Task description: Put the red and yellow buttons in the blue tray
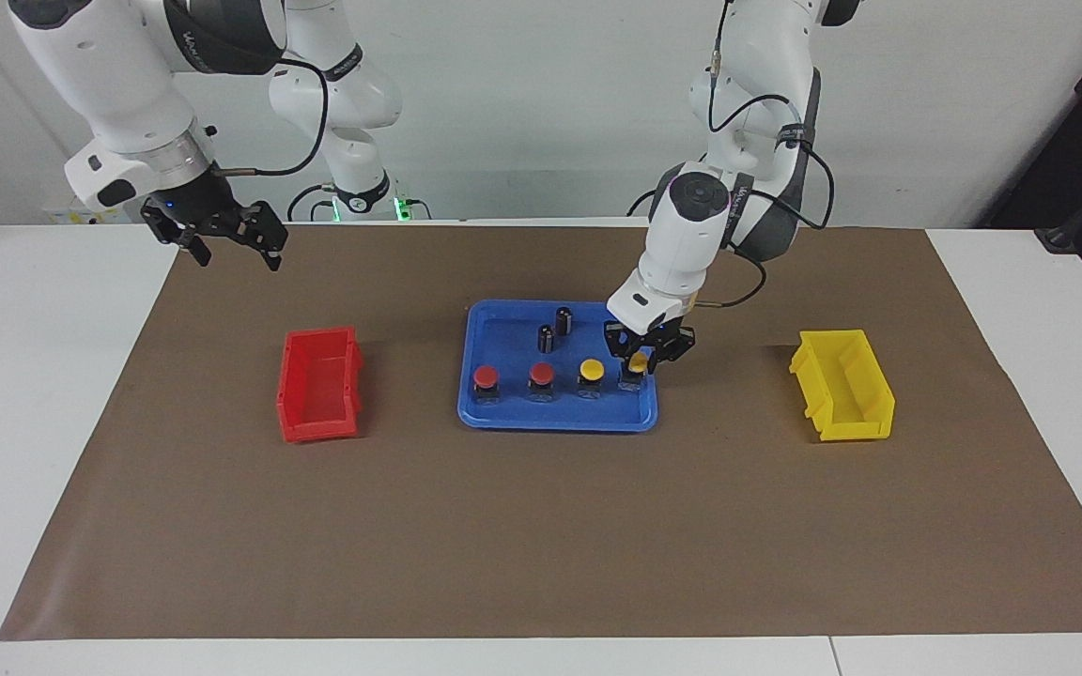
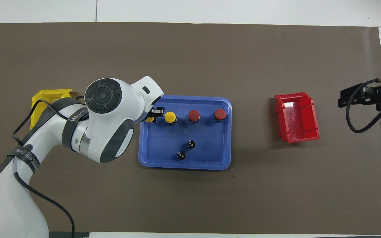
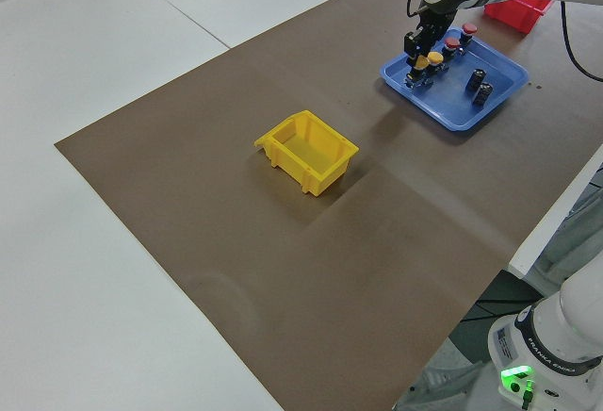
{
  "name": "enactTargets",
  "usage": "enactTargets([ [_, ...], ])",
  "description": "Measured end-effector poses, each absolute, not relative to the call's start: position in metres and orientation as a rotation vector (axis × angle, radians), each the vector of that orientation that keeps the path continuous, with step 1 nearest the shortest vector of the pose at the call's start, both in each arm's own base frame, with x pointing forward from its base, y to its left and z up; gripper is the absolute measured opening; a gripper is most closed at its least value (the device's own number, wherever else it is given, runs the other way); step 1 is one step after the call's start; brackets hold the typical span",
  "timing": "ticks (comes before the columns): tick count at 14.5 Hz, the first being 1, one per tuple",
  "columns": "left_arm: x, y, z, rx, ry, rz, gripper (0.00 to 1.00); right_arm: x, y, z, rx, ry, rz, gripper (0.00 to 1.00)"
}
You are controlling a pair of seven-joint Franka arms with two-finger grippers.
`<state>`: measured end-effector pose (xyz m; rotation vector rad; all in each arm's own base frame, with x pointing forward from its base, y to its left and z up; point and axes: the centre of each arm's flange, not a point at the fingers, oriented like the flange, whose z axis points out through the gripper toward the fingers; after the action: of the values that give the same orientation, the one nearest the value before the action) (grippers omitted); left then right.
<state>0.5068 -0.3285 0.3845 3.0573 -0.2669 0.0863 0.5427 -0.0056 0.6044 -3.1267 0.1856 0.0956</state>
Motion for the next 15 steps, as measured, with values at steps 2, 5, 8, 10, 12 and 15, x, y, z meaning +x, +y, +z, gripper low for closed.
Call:
enactTargets([
  [2, 0.505, -0.327, 0.380, 3.060, -0.266, 0.079, 0.41, 0.543, -0.006, 0.604, -3.127, 0.186, 0.096, 1.00],
  [5, 0.503, -0.325, 0.373, 3.064, -0.265, 0.070, 0.41, 0.543, -0.006, 0.604, -3.127, 0.186, 0.096, 1.00],
  [8, 0.501, -0.323, 0.369, 3.066, -0.262, 0.066, 0.41, 0.543, -0.006, 0.604, -3.127, 0.186, 0.097, 1.00],
  [10, 0.501, -0.323, 0.369, 3.067, -0.249, 0.066, 0.58, 0.543, -0.006, 0.604, -3.127, 0.186, 0.097, 1.00],
  [12, 0.502, -0.324, 0.371, 3.066, -0.232, 0.070, 0.81, 0.543, -0.006, 0.604, -3.127, 0.186, 0.097, 1.00],
  [15, 0.512, -0.323, 0.397, 3.068, -0.210, 0.070, 0.96, 0.543, -0.006, 0.604, -3.127, 0.186, 0.096, 1.00],
])
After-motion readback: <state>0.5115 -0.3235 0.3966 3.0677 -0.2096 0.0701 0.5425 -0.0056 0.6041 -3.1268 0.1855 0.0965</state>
